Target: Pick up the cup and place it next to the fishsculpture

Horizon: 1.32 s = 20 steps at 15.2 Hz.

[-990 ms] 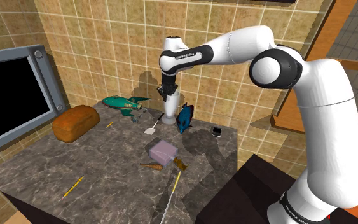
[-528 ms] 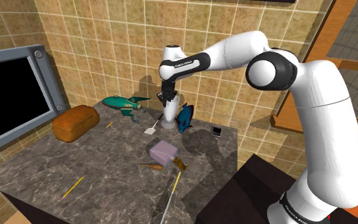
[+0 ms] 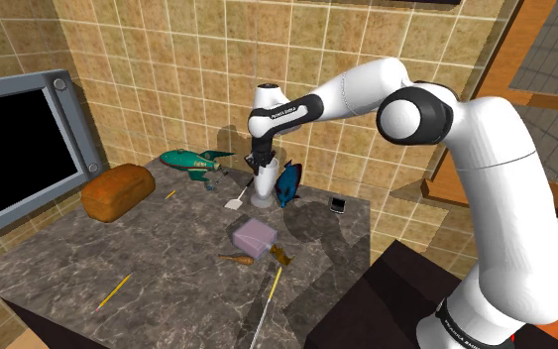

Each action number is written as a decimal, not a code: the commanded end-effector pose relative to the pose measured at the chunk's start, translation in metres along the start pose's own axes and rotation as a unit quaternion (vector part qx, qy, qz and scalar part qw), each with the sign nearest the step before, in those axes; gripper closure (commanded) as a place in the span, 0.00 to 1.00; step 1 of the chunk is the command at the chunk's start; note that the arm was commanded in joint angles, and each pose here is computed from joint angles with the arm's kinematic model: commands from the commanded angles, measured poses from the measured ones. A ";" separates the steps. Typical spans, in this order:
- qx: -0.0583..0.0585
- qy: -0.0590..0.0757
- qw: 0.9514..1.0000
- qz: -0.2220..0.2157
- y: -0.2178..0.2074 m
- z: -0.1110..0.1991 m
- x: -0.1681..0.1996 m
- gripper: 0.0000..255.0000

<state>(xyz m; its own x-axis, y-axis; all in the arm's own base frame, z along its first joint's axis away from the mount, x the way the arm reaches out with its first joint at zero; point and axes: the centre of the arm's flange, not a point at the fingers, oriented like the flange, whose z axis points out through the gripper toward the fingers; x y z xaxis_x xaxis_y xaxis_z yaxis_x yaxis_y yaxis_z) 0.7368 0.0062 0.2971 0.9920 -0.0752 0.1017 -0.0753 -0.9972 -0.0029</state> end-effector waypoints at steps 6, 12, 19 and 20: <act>0.000 0.001 1.000 0.000 0.000 0.021 -0.003 1.00; 0.000 0.001 1.000 0.000 0.000 0.021 -0.003 0.00; 0.000 0.001 1.000 0.000 0.000 -0.005 -0.003 0.00; 0.000 0.001 1.000 0.000 0.000 -0.019 -0.003 0.00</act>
<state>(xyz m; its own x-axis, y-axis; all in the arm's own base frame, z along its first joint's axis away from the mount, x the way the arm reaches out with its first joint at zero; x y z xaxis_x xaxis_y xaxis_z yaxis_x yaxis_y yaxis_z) 0.7346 0.0045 0.3008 0.9917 -0.0751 0.1039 -0.0752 -0.9972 -0.0032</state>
